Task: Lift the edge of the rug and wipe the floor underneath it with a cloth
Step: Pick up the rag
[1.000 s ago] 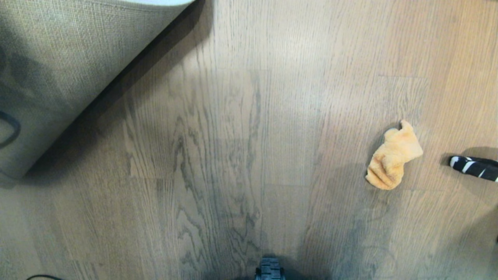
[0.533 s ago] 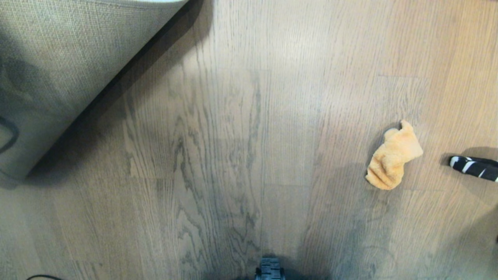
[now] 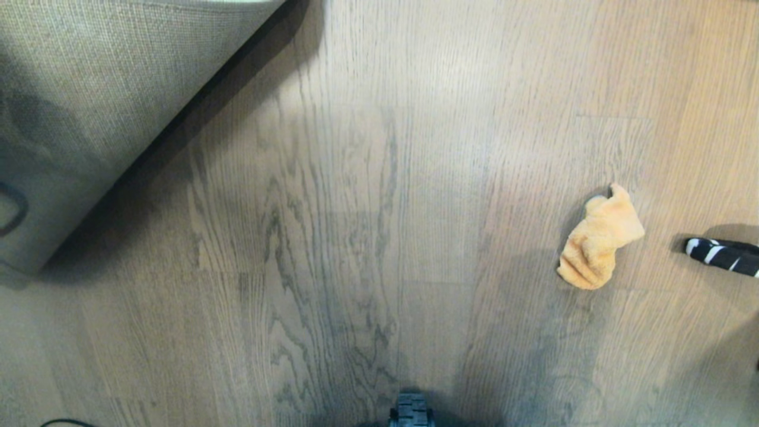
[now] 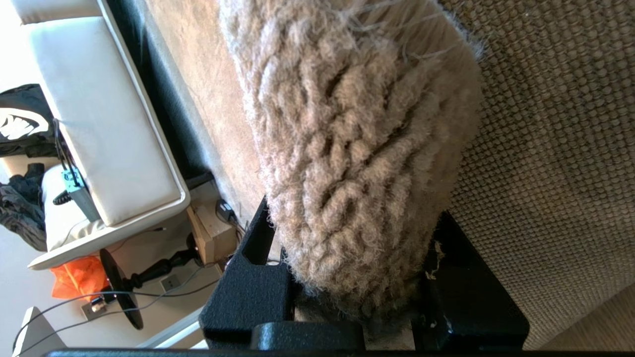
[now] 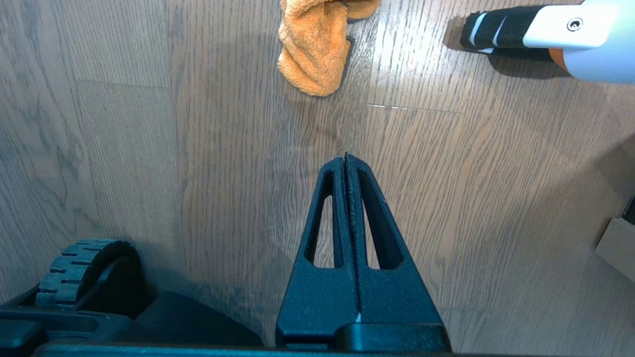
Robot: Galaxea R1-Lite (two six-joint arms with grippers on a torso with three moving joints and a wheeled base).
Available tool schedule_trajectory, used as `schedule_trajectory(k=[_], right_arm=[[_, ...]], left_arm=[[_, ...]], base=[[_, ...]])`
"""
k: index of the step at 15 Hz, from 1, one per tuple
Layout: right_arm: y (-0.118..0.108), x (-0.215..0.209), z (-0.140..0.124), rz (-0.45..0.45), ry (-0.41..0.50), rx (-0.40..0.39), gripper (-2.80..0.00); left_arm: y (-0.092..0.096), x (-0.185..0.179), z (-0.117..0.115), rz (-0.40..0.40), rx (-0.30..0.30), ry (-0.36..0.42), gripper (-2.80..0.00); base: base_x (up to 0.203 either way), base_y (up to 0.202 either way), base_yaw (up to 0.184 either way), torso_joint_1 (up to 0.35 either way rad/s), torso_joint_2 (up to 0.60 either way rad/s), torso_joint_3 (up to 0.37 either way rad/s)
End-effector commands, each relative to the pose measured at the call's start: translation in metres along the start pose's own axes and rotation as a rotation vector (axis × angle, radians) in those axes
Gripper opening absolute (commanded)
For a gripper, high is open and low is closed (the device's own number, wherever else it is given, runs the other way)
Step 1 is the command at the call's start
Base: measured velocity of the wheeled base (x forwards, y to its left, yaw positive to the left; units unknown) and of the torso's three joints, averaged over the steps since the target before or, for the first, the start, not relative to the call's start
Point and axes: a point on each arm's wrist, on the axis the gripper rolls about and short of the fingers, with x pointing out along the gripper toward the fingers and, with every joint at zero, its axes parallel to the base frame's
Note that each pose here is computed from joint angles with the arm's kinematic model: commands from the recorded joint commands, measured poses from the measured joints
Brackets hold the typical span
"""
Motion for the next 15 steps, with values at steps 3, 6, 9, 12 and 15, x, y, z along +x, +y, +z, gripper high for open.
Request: schedule_trajectory(k=[3,6,9,12,15], right_arm=[[0.0,0.0,0.0,0.001,-0.001,0.0,-2.8],[0.0,0.0,0.0002,0.001,-0.002,-0.004,-2.8],[0.0002,0.0,-0.0006,0.007,0.005,-0.085,-2.8],[0.0005,0.0001,-0.0038,0.019,0.039,-0.171,-2.8],[0.0004,0.0,-0.0032,0.02,0.03,-0.19,-2.8]], left_arm=[[-0.0006,0.0006,-0.0004,0.007,0.004,0.0,-2.8],[-0.0011,0.0012,-0.0006,0.007,0.003,0.0,-2.8],[-0.0027,0.0024,-0.0015,0.003,0.005,0.005,-2.8],[-0.0022,0.0024,-0.0016,0.012,0.003,0.01,-2.8],[-0.0043,0.0038,-0.0025,0.006,0.005,0.015,-2.8]], base=[[0.0,0.0,0.0,0.0,0.0,0.0],[0.0,0.0,0.0,0.0,0.0,0.0],[0.0,0.0,0.0,0.0,0.0,0.0],[0.0,0.0,0.0,0.0,0.0,0.0],[0.0,0.0,0.0,0.0,0.0,0.0]])
